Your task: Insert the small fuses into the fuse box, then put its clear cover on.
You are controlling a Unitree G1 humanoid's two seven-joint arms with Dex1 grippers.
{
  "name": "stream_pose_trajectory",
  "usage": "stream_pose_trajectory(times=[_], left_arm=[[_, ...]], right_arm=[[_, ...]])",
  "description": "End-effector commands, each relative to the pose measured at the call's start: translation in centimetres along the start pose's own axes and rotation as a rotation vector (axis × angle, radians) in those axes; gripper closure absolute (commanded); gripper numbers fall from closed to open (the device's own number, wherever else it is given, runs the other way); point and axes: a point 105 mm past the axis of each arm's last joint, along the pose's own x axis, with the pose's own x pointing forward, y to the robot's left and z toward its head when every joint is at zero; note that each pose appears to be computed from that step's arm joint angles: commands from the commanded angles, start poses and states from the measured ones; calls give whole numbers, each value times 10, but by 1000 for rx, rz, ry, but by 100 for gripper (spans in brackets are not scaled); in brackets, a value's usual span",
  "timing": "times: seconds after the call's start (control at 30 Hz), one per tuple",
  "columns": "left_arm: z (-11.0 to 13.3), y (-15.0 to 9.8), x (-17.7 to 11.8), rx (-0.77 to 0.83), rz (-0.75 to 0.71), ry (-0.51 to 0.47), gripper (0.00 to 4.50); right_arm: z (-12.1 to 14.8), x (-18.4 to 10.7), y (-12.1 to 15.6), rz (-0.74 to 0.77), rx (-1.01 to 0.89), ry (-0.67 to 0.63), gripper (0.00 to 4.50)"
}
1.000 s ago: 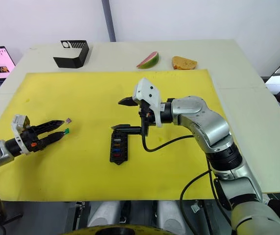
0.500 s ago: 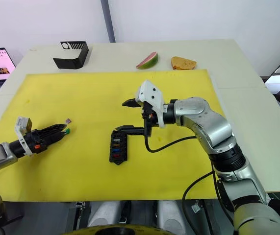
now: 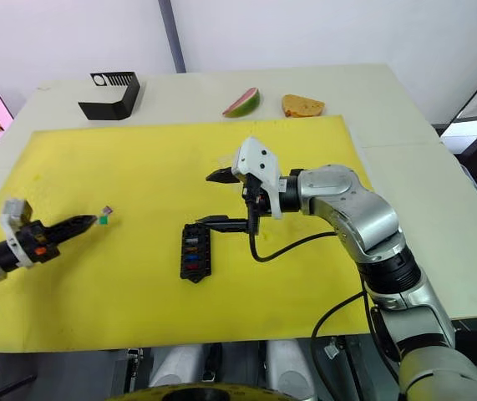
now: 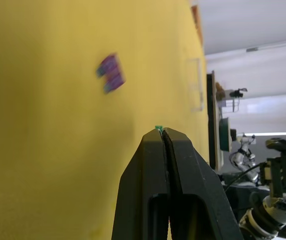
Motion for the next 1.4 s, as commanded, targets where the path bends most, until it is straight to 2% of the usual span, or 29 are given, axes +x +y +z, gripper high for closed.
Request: stream_pose_trajectory(times=[0.03, 0.27, 0.5, 0.9, 1.2, 1.3, 1.33, 1.4], left_arm=[[14, -49, 4, 103, -150, -10, 443], [9, -102, 38, 198, -332, 39, 443], [-19, -134, 81, 249, -481, 121, 443], [-29, -165, 123, 186, -585, 62, 443], [-35, -178, 133, 128, -604, 21, 443], [-34, -178, 133, 110, -597, 9, 450], [-34, -178, 133, 105, -594, 8, 450], [-33, -177, 132, 102, -584, 3, 450]], right_arm=[[16, -4, 1, -15, -24, -61, 0], [23, -9, 0, -41, 79, -135, 0], [34, -5, -6, -82, 447, -309, 0], [39, 11, -16, -165, 674, -390, 0], [50, 13, -32, -228, 763, -488, 0], [53, 12, -33, -227, 772, -513, 84], [55, 11, -33, -224, 774, -524, 127], [55, 10, -32, -227, 758, -517, 127]])
